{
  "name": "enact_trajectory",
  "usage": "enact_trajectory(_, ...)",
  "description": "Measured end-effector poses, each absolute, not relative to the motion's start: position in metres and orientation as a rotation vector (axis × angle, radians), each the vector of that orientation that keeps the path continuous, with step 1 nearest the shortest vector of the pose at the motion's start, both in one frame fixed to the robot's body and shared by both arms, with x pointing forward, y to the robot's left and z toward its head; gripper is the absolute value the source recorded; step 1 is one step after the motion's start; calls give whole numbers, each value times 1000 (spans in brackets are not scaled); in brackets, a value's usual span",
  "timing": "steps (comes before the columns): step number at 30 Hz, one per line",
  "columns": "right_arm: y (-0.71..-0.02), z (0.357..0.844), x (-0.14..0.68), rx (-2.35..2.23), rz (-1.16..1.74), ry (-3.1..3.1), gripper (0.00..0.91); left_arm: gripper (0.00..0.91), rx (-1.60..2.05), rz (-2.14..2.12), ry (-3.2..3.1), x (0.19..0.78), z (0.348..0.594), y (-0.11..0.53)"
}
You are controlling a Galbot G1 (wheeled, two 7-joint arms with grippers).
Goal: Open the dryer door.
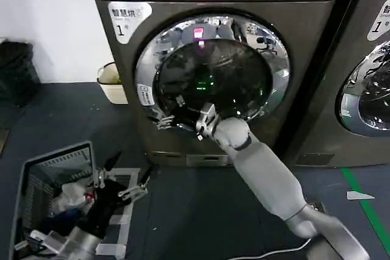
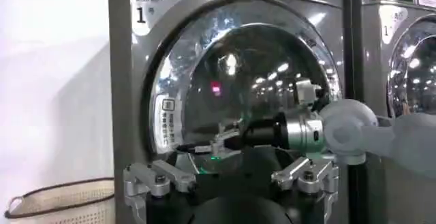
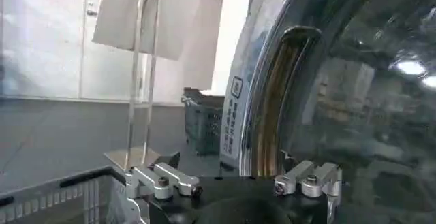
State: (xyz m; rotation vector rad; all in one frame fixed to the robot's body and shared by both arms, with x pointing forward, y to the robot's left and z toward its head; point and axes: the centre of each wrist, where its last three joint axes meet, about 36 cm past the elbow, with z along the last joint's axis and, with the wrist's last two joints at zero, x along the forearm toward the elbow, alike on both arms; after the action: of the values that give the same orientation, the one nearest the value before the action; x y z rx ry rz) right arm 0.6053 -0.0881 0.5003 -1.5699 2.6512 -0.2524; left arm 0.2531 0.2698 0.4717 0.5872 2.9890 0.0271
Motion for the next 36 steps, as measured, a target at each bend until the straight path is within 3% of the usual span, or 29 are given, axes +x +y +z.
enact_trajectory(15, -75, 505, 606, -1688, -204, 2591, 907, 907, 592, 21, 2988, 253, 471, 269)
enact_trajectory(36, -119, 506, 572, -1938, -98, 2352, 907, 907, 539, 88, 3030, 257, 477, 282)
